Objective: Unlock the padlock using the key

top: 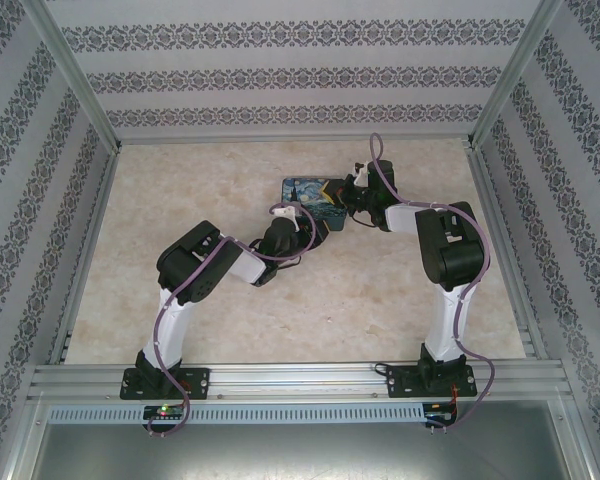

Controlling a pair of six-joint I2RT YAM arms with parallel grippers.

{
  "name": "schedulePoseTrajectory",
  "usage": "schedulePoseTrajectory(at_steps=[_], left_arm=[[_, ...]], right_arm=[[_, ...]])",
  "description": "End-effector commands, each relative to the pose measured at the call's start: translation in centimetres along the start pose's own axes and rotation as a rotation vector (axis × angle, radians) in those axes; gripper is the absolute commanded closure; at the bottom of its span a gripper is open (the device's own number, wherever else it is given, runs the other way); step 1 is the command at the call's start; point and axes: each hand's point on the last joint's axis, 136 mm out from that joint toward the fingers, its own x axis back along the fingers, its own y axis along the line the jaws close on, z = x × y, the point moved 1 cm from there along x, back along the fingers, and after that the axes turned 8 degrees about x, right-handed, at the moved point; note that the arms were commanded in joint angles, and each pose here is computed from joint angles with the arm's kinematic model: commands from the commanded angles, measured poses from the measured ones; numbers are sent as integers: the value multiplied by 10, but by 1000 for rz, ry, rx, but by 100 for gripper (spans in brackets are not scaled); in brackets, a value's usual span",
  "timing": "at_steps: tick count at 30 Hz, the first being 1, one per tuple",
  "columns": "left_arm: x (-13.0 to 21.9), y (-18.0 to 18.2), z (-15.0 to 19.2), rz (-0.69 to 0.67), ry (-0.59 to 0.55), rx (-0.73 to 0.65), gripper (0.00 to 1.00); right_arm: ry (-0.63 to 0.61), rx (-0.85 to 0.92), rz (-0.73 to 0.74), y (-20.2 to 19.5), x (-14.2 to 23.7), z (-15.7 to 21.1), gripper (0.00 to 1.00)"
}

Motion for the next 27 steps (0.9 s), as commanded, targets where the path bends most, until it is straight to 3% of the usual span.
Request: schedulePoseTrajectory(at_steps=[1,20,27], left_arm=[[0,16,6,-99,13,-10,62],[-3,22,4,-114,1,-11,83],[-3,22,3,-112,4,-3,95]], right_arm=[[98,-66,85,-34,-14,35,100],[103,-69,88,-37,-14,37,100],[98,-61,71,-28,-13,34,100]])
